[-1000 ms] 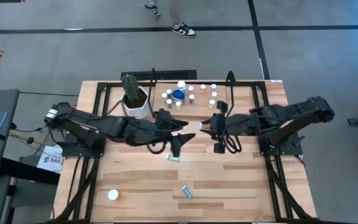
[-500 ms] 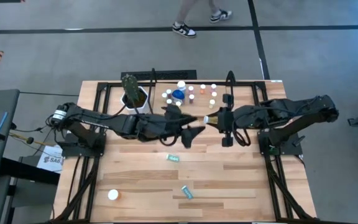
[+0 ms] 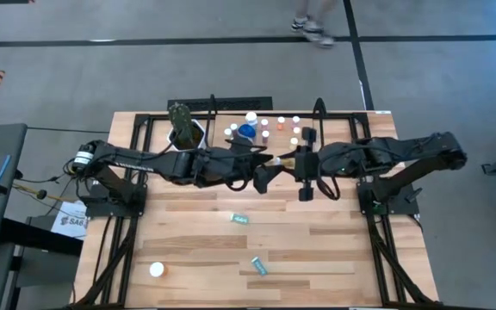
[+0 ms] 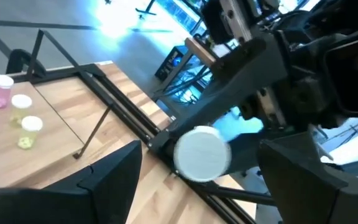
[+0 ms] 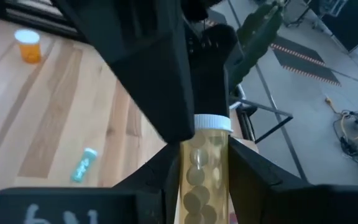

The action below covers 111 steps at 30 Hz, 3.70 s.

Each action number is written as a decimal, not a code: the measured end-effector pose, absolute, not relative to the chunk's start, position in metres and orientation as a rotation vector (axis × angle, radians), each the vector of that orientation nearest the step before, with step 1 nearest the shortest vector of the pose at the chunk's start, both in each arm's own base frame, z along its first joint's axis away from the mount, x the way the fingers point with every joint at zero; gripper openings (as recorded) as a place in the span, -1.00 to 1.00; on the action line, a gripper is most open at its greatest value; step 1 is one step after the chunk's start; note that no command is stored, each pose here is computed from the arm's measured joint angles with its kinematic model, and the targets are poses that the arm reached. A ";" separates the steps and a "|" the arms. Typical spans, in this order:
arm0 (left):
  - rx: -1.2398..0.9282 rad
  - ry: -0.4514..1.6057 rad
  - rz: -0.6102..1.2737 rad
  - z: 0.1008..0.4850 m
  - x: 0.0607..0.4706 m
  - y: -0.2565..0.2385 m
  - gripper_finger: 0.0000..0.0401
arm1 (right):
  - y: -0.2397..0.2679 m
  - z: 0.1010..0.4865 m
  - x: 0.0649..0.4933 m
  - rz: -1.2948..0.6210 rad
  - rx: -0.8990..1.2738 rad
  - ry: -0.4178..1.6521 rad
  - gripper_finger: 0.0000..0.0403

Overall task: Pick and place medicine bottles onto shelf by color
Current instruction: Put the yellow pill bottle on the shelf

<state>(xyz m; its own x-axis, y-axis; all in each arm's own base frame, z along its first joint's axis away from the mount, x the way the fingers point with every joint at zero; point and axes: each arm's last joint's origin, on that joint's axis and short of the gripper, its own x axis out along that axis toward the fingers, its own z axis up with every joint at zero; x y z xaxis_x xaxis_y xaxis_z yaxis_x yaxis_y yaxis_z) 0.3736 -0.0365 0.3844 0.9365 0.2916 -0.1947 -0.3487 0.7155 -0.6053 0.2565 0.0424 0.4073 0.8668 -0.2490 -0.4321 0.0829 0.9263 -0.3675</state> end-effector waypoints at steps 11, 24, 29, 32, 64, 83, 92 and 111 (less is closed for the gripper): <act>-0.690 0.097 0.340 0.384 0.374 -0.035 0.20 | 0.043 0.399 0.270 -0.157 -0.370 0.510 -0.34; -0.734 0.132 0.326 0.381 0.374 -0.027 -0.48 | 0.042 0.400 0.269 -0.167 -0.373 0.505 -0.33; -0.744 0.131 0.321 0.382 0.375 -0.026 -0.59 | 0.042 0.402 0.266 -0.165 -0.372 0.504 -0.32; -0.752 0.124 0.314 0.383 0.375 -0.026 -0.57 | 0.042 0.404 0.264 -0.164 -0.364 0.497 -0.26; -0.812 0.167 0.260 0.381 0.376 -0.010 -0.56 | 0.031 0.408 0.253 -0.260 -0.182 0.729 0.26; -0.802 0.160 0.275 0.381 0.376 -0.009 -0.50 | 0.033 0.408 0.253 -0.239 -0.199 0.728 -0.46; -0.802 0.161 0.273 0.381 0.376 -0.010 -0.49 | 0.033 0.408 0.253 -0.235 -0.203 0.729 -0.39; -0.811 0.169 0.268 0.380 0.376 -0.010 -0.55 | 0.033 0.409 0.253 -0.225 -0.231 0.730 -0.18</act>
<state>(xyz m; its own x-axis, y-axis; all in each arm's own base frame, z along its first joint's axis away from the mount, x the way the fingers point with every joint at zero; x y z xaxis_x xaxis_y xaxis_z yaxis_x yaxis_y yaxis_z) 0.3756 -0.0099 0.3804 0.9529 0.1707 -0.2505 -0.2995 0.6581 -0.6908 0.2533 0.0333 0.4087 0.7235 -0.2819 -0.6302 0.1223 0.9507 -0.2849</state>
